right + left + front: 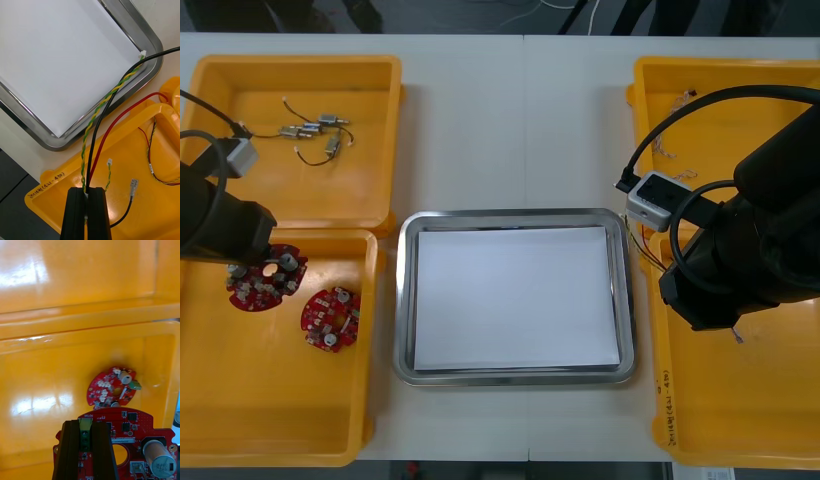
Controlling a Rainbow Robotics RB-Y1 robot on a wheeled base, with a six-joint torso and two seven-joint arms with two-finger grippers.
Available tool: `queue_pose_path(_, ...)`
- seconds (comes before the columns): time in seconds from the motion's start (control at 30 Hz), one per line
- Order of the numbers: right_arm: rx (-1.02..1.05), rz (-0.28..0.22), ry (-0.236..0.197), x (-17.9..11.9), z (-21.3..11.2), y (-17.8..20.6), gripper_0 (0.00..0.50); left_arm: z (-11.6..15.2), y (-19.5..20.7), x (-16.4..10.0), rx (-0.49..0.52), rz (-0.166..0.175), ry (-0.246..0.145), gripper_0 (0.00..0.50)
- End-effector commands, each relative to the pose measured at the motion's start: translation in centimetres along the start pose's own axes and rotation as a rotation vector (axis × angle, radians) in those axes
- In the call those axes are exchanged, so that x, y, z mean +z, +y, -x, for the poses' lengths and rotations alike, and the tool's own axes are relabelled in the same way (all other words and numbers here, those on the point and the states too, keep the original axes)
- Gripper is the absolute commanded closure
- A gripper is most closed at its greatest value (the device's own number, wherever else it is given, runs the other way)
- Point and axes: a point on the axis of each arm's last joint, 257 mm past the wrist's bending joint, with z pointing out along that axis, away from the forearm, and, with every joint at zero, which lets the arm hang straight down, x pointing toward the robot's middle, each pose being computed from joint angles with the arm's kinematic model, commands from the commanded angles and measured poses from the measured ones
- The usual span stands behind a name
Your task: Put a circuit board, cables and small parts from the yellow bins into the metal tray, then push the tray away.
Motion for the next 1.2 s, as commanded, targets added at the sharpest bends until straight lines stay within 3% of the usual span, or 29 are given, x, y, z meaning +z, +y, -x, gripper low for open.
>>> queue_pose_path(0.03,-0.068,-0.039,-0.007,-0.8,0.2,-0.8,0.5,1.7,-2.1,-1.8,0.092,0.028,-0.032,0.5)
queue_pose_path(0.3,-0.069,-0.04,-0.006,-0.7,0.2,-0.8,0.5,2.1,-8.6,-1.6,0.134,-0.025,-0.042,0.5)
queue_pose_path(0.47,-0.069,-0.04,-0.005,-0.7,0.1,-0.8,0.5,2.0,-11.9,-1.2,0.147,-0.035,-0.05,0.5)
queue_pose_path(0.7,-0.065,-0.039,-0.007,-0.8,0.2,-0.7,0.5,1.9,-16.9,0.7,0.14,-0.031,-0.09,0.5)
queue_pose_path(0.97,-0.066,-0.042,-0.006,-0.8,0.2,-0.8,0.5,1.1,-21.5,3.1,0.139,-0.076,-0.142,0.5)
queue_pose_path(1.2,-0.064,-0.044,-0.006,-0.7,0.2,-0.9,0.5,-0.7,-22.4,5.5,0.189,-0.06,-0.139,0.5)
